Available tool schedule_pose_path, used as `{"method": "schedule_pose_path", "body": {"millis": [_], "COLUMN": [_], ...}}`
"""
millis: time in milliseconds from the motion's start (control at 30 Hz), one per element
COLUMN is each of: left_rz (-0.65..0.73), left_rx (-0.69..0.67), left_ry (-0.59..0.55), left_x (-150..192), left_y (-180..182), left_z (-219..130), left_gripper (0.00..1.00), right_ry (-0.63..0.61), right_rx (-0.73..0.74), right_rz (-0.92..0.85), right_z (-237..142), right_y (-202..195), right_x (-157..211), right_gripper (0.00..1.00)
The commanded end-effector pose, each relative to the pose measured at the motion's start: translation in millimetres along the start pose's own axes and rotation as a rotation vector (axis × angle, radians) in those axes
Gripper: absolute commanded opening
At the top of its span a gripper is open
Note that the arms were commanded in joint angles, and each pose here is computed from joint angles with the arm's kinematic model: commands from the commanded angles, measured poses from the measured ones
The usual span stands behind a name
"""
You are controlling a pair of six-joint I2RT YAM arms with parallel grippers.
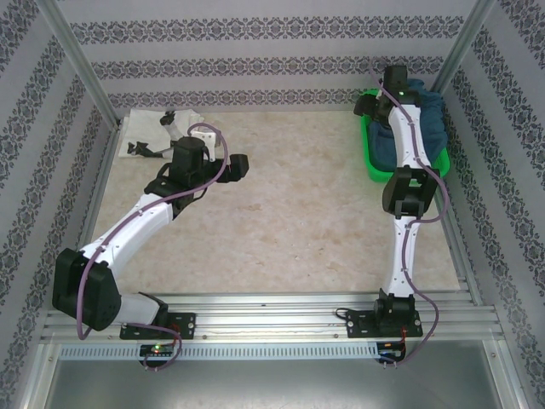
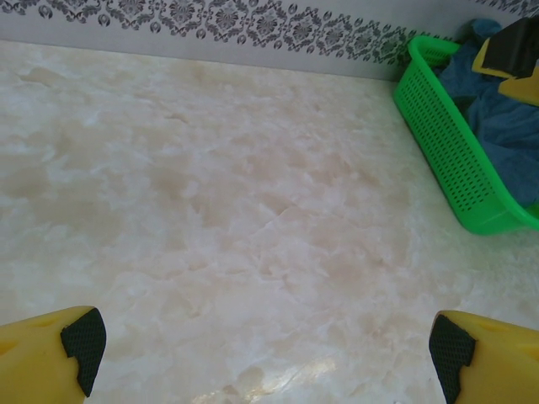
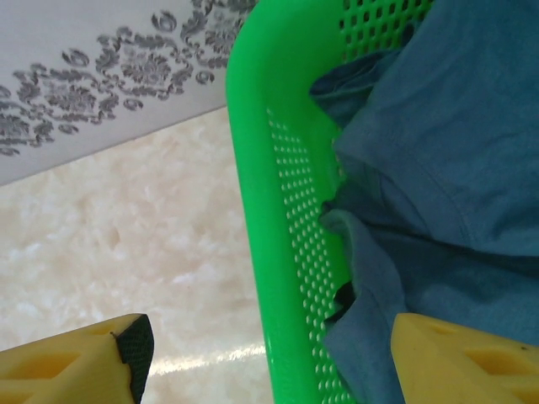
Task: Fold and stack the t-shirts
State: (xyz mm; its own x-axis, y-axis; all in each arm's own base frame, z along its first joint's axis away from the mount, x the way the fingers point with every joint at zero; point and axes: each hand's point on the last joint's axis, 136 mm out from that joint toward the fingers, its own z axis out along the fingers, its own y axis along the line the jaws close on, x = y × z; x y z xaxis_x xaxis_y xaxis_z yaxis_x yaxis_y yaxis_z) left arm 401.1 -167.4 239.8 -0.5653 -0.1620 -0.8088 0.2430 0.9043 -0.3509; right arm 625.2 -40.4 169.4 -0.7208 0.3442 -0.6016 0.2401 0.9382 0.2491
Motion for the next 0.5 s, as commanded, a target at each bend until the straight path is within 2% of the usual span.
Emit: {"method": "schedule_pose_path", "body": {"millis": [0,467], "left_rz": [0.034,0.034], "left_rx": [-0.023,-0.029], "left_ry": [-0.005,0.009], "left_x": [1,5], "left_y": [4,6], "left_z": [-5,2], "left_gripper": [1.00,1.00], "right_ry": [-0.063,0.044], "right_rx": [0.016,0.047], "right_rz": [0.023,0.070], "right_z": [-17,17], "right_y": [-7,-40], "right_x": [-17,8], "right_gripper": [0.75,0.67]}}
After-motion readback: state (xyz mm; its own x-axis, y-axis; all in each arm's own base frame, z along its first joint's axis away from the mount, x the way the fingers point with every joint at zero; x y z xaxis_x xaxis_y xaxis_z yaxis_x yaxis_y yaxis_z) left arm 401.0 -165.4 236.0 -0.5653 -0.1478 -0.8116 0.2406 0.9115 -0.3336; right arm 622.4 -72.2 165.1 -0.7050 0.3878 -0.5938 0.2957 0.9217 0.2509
